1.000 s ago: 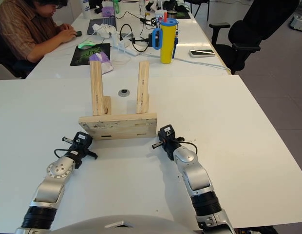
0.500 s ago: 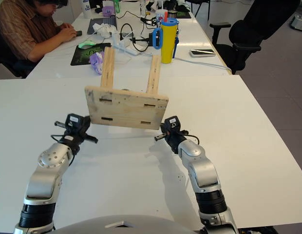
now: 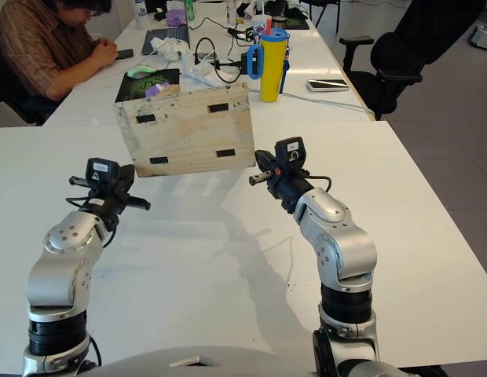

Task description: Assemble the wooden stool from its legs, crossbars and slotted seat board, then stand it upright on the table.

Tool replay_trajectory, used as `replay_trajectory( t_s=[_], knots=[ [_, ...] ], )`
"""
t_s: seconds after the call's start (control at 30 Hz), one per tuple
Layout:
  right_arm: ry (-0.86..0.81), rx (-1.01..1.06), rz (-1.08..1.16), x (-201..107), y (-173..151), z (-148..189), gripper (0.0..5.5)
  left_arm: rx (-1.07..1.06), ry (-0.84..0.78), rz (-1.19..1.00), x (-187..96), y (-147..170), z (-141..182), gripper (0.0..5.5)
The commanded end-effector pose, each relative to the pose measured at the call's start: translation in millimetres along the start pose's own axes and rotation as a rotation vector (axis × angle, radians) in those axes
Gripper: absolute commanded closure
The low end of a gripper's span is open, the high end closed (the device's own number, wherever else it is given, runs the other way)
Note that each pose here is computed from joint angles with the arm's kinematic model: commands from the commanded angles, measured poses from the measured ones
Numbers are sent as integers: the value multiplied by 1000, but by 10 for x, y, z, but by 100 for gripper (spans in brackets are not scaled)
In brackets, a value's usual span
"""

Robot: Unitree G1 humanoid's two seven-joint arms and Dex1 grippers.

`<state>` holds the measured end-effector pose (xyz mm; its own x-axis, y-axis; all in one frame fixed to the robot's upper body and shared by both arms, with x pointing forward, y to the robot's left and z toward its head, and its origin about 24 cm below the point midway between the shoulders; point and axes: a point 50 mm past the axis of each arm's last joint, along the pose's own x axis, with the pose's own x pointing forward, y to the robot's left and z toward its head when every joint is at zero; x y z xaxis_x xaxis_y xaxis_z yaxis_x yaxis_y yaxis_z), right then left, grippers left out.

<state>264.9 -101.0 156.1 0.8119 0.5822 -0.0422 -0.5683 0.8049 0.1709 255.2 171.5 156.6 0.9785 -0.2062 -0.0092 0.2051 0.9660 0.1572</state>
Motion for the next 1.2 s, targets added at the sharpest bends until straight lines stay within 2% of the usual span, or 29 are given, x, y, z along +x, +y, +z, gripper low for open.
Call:
replay_trajectory(
  t_s=[0.03, 0.2, 0.37, 0.47, 0.57, 0.67, 0.73, 0.87, 0.93, 1.07, 1.2],
  knots=[
    [-68, 8, 117, 64, 186, 178, 550, -14, -123, -48, 62, -70, 334, 546],
    [-64, 7, 84, 72, 118, 166, 550, -10, -118, -51, 58, -87, 348, 546],
    [7, 20, -16, -37, -48, -76, 550, 115, -183, -2, -52, 36, 322, 546],
    [69, -47, -115, -51, -172, -254, 550, 253, -177, -45, -103, 179, 146, 546],
    [104, -83, -148, -32, -193, -389, 550, 240, -114, 4, -138, 291, -85, 546],
    [138, -129, -112, -19, -87, -509, 550, 269, -162, 130, -213, 390, -77, 546],
    [160, -152, -37, -24, 34, -594, 550, 235, -119, 188, -337, 433, -211, 517],
    [194, -151, 0, -42, 104, -704, 550, 130, -88, 119, -666, 169, -380, 456],
    [198, -164, 68, -7, 188, -720, 527, 94, -73, 129, -758, 106, -426, 434],
    [215, -195, 165, 118, 408, -816, 468, 47, -34, 192, -756, 143, -522, 377],
    [226, -167, 161, 163, 473, -887, 413, -17, 58, 87, -727, -52, -639, 324]
  ],
)
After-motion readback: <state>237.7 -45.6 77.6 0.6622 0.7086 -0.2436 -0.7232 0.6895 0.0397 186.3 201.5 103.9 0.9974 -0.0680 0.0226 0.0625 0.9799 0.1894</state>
